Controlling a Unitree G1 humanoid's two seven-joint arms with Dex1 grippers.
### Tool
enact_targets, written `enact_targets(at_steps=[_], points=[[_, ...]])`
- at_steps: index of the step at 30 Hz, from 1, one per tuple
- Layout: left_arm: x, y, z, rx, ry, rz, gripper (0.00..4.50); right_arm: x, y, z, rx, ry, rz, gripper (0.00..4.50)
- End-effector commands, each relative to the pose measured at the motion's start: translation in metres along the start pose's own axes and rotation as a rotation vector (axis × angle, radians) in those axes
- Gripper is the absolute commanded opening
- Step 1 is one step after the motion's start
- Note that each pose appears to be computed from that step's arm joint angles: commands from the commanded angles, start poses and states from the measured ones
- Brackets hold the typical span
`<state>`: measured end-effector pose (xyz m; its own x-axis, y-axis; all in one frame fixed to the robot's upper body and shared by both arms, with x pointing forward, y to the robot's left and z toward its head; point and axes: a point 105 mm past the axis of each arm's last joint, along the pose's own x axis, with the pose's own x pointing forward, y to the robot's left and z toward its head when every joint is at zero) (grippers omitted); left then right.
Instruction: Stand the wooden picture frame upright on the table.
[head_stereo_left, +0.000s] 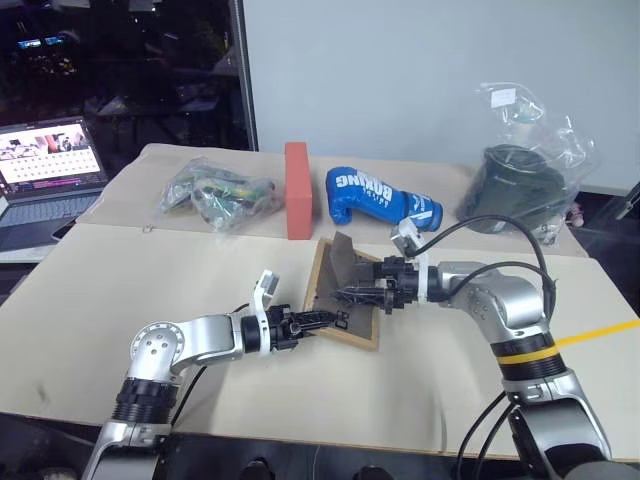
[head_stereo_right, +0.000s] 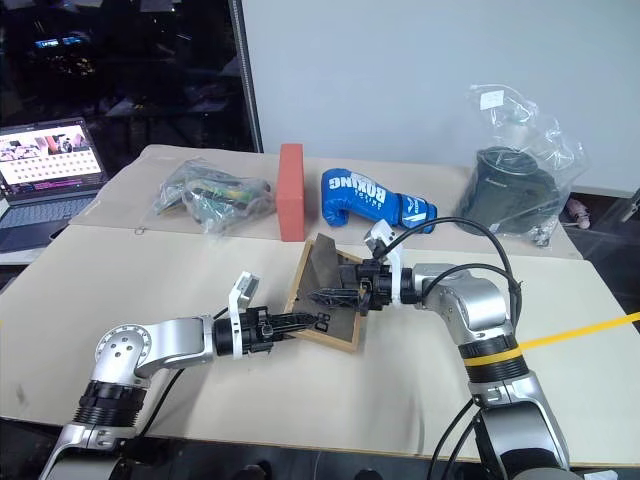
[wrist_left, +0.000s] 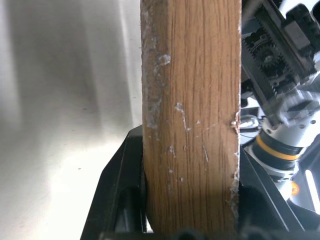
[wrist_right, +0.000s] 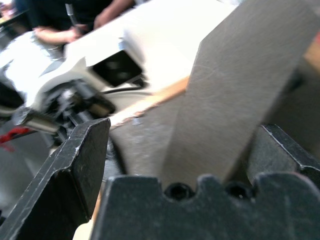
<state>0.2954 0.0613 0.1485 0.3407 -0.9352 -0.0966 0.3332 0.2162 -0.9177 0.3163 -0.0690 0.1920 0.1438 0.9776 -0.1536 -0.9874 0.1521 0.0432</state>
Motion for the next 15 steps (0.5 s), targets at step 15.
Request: enact_targets(at_steps=[15], points=[[-0.018,-0.035,0.02,0.034,0.012,-0.189,1.18,-0.125,-0.028,-0.039,-0.243,0.233,-0.324,4.47]])
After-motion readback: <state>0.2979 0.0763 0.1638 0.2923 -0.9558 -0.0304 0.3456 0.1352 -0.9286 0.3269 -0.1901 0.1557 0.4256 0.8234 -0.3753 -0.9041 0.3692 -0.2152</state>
